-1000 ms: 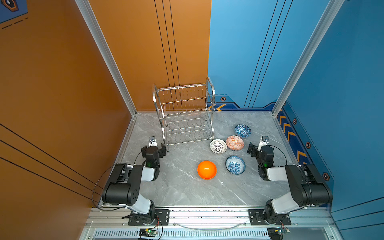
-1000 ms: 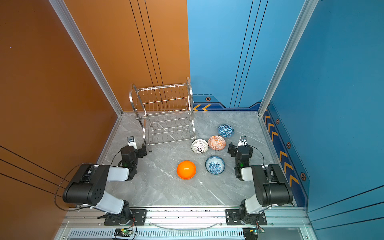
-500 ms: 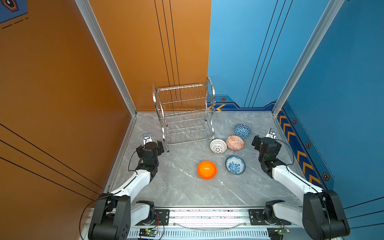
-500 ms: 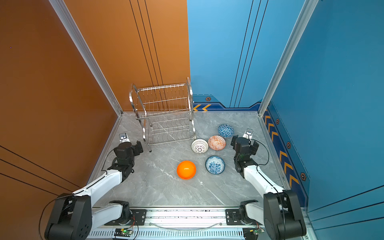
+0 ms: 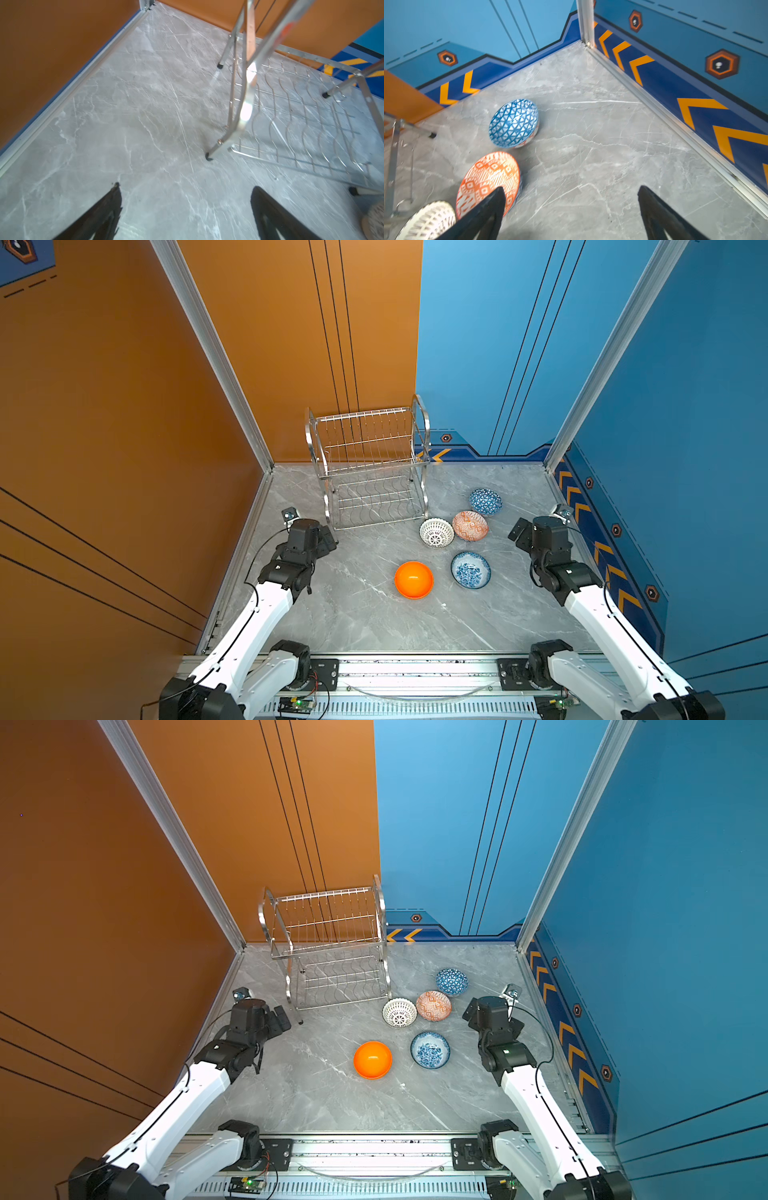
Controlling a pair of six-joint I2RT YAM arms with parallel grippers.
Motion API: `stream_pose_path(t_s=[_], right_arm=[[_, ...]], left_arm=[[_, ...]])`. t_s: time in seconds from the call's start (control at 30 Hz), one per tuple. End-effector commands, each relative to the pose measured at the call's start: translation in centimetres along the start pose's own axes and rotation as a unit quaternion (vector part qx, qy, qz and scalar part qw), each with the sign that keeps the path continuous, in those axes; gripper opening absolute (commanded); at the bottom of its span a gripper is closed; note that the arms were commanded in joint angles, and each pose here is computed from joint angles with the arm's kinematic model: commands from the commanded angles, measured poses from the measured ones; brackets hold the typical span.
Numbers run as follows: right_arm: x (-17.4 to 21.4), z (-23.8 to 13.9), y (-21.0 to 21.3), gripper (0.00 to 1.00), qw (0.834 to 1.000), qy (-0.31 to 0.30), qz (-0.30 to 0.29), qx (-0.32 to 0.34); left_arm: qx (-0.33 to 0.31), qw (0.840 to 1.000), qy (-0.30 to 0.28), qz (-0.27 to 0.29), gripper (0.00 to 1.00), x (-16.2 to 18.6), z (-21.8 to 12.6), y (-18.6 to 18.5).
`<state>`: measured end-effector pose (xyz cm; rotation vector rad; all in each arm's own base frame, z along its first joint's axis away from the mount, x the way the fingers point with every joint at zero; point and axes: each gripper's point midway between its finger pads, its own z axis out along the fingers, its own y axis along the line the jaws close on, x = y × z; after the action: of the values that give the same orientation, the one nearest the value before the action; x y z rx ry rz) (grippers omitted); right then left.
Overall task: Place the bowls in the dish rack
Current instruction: 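Reach the right gripper over the orange bowl while the left arm advances, then close the right gripper on the orange bowl's rim and lift it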
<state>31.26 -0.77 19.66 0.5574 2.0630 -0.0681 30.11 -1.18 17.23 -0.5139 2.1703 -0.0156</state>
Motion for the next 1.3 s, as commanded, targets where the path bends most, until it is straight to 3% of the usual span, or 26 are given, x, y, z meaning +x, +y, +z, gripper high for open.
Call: stream_pose_path(t_s=[0.0,0.23,0.47,0.53,0.67,0.8,0.93,1.07,1.27], right_arm=[[3.5,-0.9,1.9,1.0,0.994,0.082,-0.071,-0.01],[4.4,-2.9,9.8,1.0,0.978,0.103,-0.15,-0.1],[7.9,-6.3,16.9,1.0,0.955,0.122,-0.221,-0.154],[9.7,-7.5,18.7,1.0,0.945,0.132,-0.247,-0.168],[13.2,-9.3,21.7,1.0,0.927,0.162,-0.278,-0.192],[16.9,-10.9,24.8,1.0,0.905,0.182,-0.32,-0.211],[19.9,-11.0,26.4,1.0,0.891,0.213,-0.339,-0.214],[22.3,-10.8,27.2,1.0,0.878,0.249,-0.344,-0.219],[25.4,-10.0,27.5,0.95,0.858,0.283,-0.373,-0.211]], left_arm=[[0.019,0.999,0.045,-0.019,0.98,1.9,-2.2,-0.5],[0.104,0.986,0.107,-0.075,0.98,4.5,-3.6,-3.0],[0.165,0.962,0.206,-0.063,0.98,8.0,-3.8,-6.0],[0.158,0.964,0.205,-0.056,0.98,8.5,-3.8,-5.8],[0.148,0.957,0.224,-0.114,0.98,9.9,-3.9,-5.0],[0.146,0.952,0.24,-0.126,0.98,11.4,-3.9,-4.4],[0.158,0.946,0.249,-0.136,0.98,11.5,-4.2,-4.5],[0.164,0.926,0.284,-0.184,0.98,12.2,-4.4,-4.7],[0.155,0.918,0.304,-0.204,0.98,12.7,-4.6,-3.9]])
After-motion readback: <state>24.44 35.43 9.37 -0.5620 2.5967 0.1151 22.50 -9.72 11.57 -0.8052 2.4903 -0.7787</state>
